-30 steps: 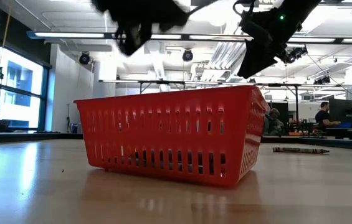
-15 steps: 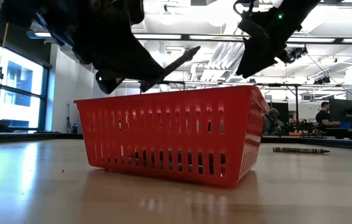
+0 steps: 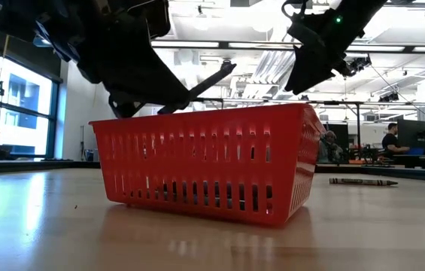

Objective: Sort crayons
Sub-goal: Put the blue crayon into the red bin, then put the gray crayon into the orange bin

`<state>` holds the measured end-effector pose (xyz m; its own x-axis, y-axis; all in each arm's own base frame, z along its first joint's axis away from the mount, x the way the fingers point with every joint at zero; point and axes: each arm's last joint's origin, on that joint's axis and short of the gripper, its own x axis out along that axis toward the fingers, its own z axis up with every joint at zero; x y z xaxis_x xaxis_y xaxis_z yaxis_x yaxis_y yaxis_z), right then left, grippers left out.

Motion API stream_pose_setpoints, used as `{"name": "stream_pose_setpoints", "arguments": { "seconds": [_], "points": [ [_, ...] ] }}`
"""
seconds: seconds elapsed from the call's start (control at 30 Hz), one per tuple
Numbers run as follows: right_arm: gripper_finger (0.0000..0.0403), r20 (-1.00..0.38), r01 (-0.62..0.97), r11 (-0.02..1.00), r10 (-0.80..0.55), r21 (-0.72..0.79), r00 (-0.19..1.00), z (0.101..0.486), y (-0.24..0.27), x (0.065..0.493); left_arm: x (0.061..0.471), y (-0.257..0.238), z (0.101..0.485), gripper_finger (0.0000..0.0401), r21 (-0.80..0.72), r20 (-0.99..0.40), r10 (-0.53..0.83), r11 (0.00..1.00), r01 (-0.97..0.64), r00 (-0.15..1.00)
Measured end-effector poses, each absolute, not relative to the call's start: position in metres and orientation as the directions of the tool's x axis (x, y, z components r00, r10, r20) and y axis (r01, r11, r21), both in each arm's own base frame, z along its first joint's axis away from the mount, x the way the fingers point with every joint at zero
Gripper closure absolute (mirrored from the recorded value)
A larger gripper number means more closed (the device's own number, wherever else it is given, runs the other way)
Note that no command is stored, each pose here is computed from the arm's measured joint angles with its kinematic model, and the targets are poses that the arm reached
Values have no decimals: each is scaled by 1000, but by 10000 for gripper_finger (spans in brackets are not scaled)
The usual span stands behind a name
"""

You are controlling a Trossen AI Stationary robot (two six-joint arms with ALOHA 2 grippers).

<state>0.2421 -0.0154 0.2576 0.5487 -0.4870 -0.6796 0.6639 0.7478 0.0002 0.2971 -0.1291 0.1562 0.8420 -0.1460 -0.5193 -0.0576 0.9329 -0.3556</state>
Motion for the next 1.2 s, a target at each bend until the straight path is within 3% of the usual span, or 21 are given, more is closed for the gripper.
{"name": "stream_pose_setpoints", "arguments": {
  "seconds": [0.43,0.87,1.2],
  "points": [
    [266,-698,664,748,-483,-15,528,256,-15,240,297,-131,157,370,-333,-516,-159,943,-26,842],
    [266,-759,629,777,-404,10,511,252,-13,236,301,-135,164,308,-339,-495,-168,941,-11,852],
    [266,-936,682,723,-304,-107,177,219,-7,222,321,-147,202,299,-249,-387,-270,951,182,882]
  ]
}}
